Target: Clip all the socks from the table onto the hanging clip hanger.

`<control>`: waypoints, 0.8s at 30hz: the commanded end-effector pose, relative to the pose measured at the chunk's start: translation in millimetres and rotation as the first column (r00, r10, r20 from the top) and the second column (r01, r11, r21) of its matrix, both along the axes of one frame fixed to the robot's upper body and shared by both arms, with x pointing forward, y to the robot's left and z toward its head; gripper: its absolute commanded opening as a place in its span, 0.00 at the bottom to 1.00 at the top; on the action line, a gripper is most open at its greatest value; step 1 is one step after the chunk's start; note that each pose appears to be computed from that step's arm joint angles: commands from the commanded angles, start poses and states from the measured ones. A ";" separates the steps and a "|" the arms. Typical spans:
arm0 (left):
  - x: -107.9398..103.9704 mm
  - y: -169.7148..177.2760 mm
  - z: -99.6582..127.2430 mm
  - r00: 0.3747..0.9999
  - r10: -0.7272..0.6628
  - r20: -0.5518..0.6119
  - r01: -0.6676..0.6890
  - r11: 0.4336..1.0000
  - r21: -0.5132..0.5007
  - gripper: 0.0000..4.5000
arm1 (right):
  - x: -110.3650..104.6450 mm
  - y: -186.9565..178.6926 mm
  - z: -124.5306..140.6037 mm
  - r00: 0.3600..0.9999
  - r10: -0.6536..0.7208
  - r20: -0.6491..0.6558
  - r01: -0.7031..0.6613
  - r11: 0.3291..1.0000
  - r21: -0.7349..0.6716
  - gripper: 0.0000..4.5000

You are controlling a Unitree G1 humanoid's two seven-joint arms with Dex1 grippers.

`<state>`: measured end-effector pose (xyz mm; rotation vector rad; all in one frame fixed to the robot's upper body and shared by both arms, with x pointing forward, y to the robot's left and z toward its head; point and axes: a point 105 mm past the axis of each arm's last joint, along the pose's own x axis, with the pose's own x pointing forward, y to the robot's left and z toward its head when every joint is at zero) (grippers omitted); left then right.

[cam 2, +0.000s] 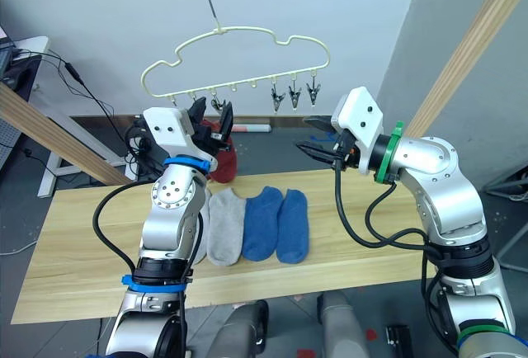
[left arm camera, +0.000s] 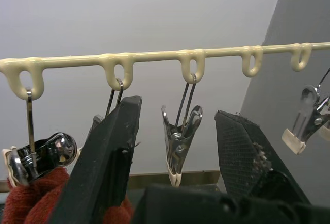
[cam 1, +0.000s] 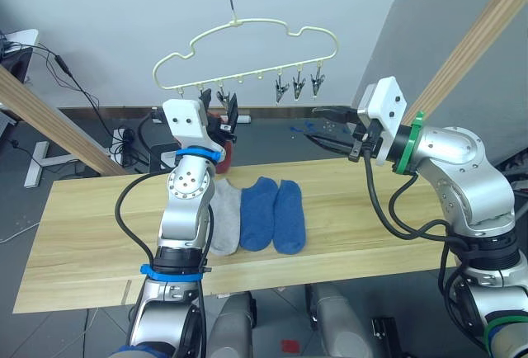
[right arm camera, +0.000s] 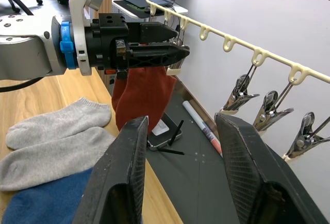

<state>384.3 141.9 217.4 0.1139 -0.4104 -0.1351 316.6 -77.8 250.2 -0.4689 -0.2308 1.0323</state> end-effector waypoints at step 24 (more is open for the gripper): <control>0.4 -16.0 11.0 0.998 -0.045 0.039 0.043 0.997 0.061 0.57 | -5.7 -3.6 7.3 1.000 0.006 0.025 -0.007 1.000 0.019 0.47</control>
